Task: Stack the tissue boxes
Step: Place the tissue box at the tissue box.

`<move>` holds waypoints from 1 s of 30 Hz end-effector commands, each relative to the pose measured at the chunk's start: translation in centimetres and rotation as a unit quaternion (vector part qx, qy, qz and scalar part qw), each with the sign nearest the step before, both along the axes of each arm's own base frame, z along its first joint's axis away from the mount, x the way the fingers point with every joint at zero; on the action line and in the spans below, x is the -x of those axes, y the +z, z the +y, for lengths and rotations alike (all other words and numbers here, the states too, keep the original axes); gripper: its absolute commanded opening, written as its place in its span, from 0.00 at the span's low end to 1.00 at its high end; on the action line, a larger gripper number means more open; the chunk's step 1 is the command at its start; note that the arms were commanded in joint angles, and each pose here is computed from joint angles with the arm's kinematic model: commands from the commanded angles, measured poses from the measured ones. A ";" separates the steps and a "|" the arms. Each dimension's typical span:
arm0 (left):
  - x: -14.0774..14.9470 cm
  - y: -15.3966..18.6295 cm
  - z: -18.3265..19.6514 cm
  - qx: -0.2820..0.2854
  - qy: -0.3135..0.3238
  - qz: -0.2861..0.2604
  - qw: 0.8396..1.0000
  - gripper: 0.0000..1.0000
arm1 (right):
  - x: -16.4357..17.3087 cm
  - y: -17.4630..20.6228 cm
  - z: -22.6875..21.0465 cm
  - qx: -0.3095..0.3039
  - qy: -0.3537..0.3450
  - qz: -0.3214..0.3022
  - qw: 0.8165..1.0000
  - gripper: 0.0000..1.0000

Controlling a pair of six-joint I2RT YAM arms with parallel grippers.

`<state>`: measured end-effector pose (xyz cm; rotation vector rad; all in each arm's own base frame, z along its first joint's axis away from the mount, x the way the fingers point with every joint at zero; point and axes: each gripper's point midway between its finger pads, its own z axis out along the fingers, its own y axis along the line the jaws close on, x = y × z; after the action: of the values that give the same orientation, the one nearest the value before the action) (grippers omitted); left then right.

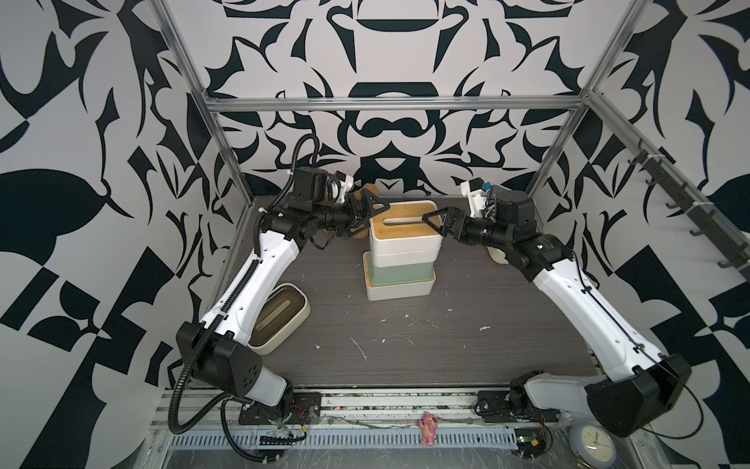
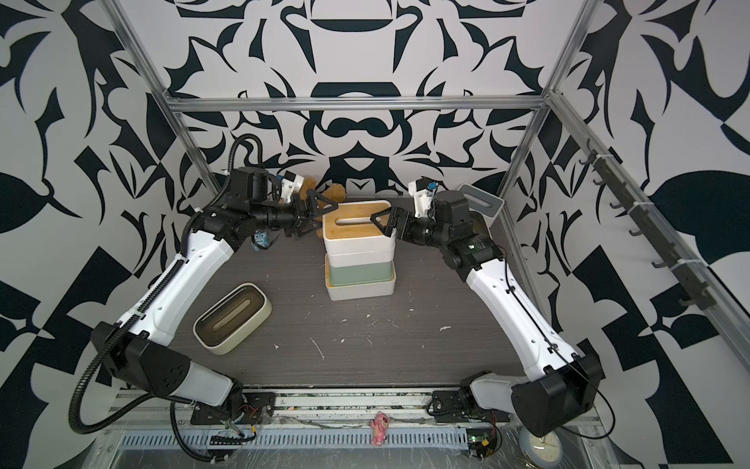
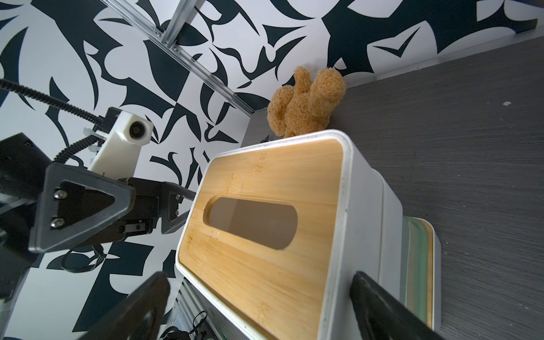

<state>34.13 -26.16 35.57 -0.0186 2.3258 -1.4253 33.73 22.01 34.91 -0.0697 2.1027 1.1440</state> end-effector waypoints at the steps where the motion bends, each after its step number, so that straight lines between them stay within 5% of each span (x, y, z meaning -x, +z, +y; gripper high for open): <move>1: 1.0 0.7 -0.6 0.011 -0.018 -0.007 1.000 0.99 | 0.8 3.5 0.2 -0.013 0.009 -0.051 0.999 0.99; 18: 1.3 1.5 6.1 -0.031 0.069 -0.054 0.996 0.99 | -1.0 4.3 -8.8 0.031 -0.143 -0.061 0.987 0.99; 30: 5.4 0.2 9.0 -0.065 0.086 -0.131 0.986 0.99 | -9.3 -1.6 -23.2 0.137 -0.337 0.007 0.931 0.98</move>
<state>28.76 -17.82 36.08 -0.0262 2.1648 -1.1788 41.23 1.35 33.31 0.4505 2.0606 0.5382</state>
